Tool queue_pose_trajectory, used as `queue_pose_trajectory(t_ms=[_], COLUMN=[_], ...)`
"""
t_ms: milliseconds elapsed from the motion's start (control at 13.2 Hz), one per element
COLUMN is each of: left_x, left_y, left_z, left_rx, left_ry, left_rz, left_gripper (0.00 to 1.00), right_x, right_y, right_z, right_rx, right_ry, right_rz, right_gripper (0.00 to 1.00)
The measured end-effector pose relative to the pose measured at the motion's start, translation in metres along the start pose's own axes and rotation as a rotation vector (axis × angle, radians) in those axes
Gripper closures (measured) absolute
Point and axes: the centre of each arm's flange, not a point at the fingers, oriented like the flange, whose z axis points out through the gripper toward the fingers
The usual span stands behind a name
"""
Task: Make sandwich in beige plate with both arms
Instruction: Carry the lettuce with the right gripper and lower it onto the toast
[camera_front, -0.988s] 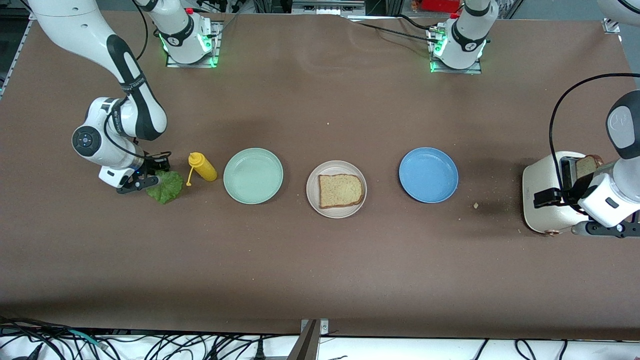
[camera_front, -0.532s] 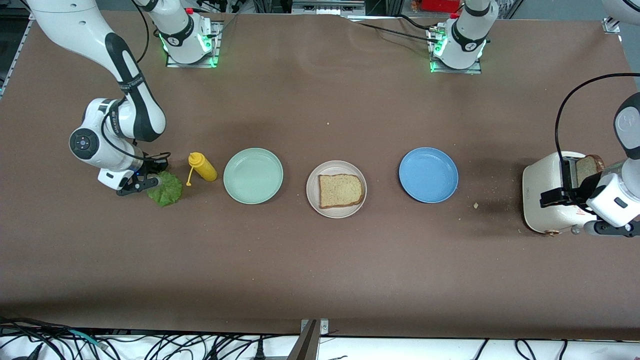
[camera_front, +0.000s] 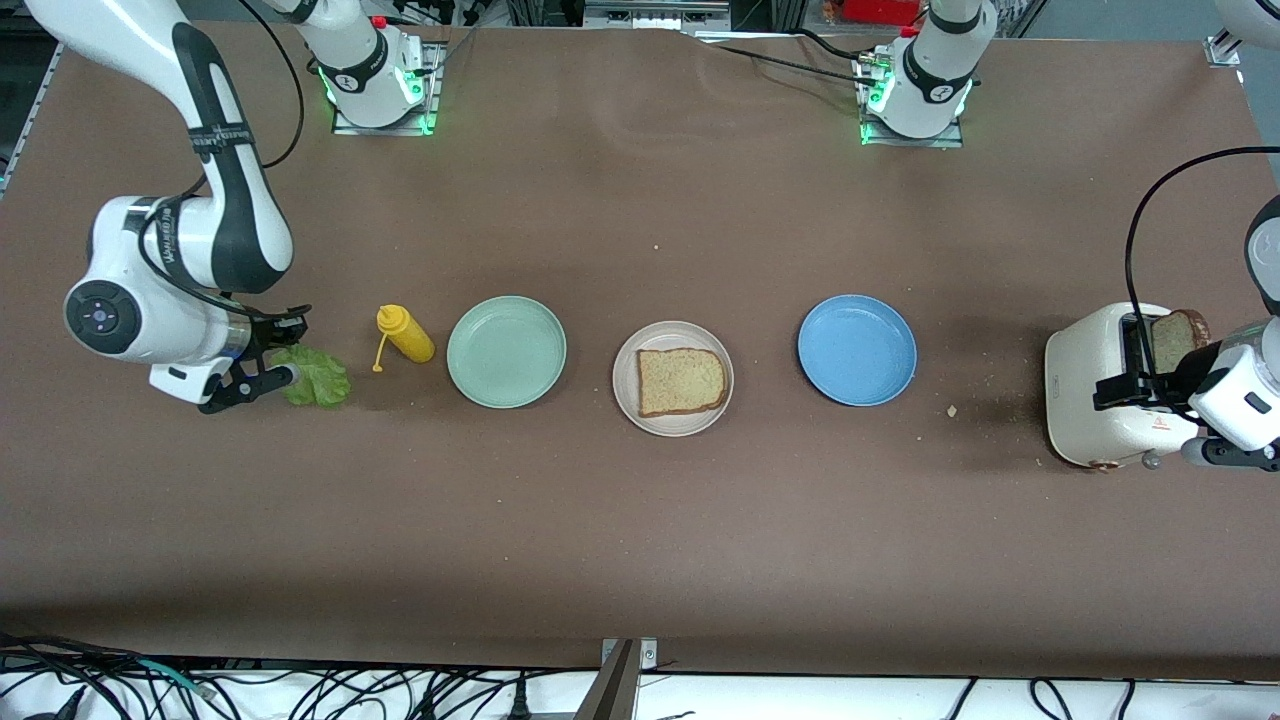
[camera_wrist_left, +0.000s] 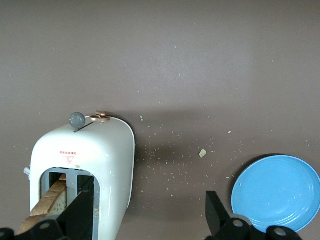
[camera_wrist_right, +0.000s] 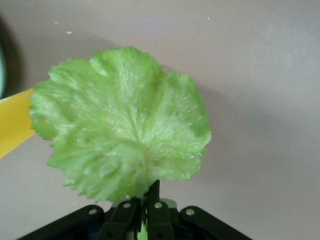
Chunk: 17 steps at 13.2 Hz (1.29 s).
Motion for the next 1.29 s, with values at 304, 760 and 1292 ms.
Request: queue_pose_trajectory(t_ms=[304, 760, 1292], left_x=[0.000, 0.000, 0.001], left_y=[0.001, 0.002, 0.004], left_z=[0.000, 0.000, 0.001], left_rx=[0.000, -0.001, -0.001], left_ry=[0.000, 0.000, -0.001], left_rz=[0.001, 0.003, 0.007], left_gripper=[0.00, 0.00, 0.00], right_x=[-0.004, 0.021, 0.069], right_y=[-0.046, -0.165, -0.367], right_z=[-0.102, -0.137, -0.113], right_rx=[-0.024, 0.003, 0.045], right_ry=[-0.080, 0.025, 0.295], right_rz=[0.045, 0.146, 0.335], right_gripper=[0.94, 0.94, 0.94])
